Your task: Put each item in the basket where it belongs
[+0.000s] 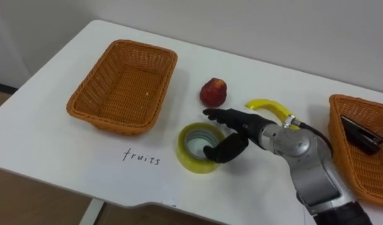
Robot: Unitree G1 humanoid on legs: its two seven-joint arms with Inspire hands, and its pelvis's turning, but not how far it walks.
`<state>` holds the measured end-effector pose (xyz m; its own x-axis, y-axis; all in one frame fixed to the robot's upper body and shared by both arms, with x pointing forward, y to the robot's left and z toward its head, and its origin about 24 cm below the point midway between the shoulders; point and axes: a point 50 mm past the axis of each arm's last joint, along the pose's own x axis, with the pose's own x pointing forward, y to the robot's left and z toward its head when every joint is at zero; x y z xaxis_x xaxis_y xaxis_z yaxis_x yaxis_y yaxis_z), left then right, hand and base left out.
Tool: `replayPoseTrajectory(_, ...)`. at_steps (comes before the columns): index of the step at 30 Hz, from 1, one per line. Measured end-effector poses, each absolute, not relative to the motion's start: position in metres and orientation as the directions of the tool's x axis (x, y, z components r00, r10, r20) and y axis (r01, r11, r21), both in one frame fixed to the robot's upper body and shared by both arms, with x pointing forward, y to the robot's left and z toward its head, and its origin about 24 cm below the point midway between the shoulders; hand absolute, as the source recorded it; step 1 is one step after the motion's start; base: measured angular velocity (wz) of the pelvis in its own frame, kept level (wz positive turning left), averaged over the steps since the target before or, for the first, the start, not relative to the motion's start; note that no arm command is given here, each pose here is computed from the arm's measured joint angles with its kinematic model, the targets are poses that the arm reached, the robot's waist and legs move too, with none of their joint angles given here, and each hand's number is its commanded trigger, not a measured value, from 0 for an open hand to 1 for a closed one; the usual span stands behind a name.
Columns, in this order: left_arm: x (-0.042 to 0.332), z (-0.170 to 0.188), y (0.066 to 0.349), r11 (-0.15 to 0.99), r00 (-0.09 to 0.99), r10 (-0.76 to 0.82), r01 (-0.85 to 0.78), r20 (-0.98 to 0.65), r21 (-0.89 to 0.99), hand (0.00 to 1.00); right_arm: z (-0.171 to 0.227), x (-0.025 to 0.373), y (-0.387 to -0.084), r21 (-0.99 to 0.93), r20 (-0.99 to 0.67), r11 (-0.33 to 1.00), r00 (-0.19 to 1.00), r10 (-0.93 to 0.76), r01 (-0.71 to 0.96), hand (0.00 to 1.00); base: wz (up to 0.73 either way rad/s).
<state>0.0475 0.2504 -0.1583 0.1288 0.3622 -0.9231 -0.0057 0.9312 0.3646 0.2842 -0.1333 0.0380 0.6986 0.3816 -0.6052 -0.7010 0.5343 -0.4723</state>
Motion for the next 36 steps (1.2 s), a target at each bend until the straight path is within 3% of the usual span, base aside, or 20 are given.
replayPoseTrajectory(10,0.053,-0.157,0.254,0.925,0.123,0.379,-0.032,-0.917,0.378,0.0,0.042,0.286,-0.134,-0.459,-0.643,0.502,0.664,0.381,-0.733,0.0,0.0)
replayPoseTrajectory(12,0.057,-0.156,0.254,0.925,0.137,0.38,-0.044,-0.915,0.378,0.0,0.043,0.286,-0.134,-0.467,-0.651,0.489,0.661,0.375,-0.737,0.66,0.0)
replayPoseTrajectory(14,0.06,-0.155,0.255,0.925,0.147,0.38,-0.061,-0.913,0.375,0.0,0.044,0.287,-0.134,-0.471,-0.659,0.473,0.654,0.372,-0.744,1.0,0.0)
replayPoseTrajectory(21,0.062,-0.154,0.256,0.923,0.153,0.384,-0.078,-0.911,0.376,0.0,0.05,0.288,-0.138,-0.539,-0.67,0.435,0.68,0.297,-0.722,1.0,0.0)
replayPoseTrajectory(36,0.067,-0.156,0.261,0.931,0.128,0.366,-0.055,-0.922,0.362,0.0,0.034,0.292,-0.139,-0.502,-0.751,0.396,0.615,0.24,-0.769,1.0,0.02)
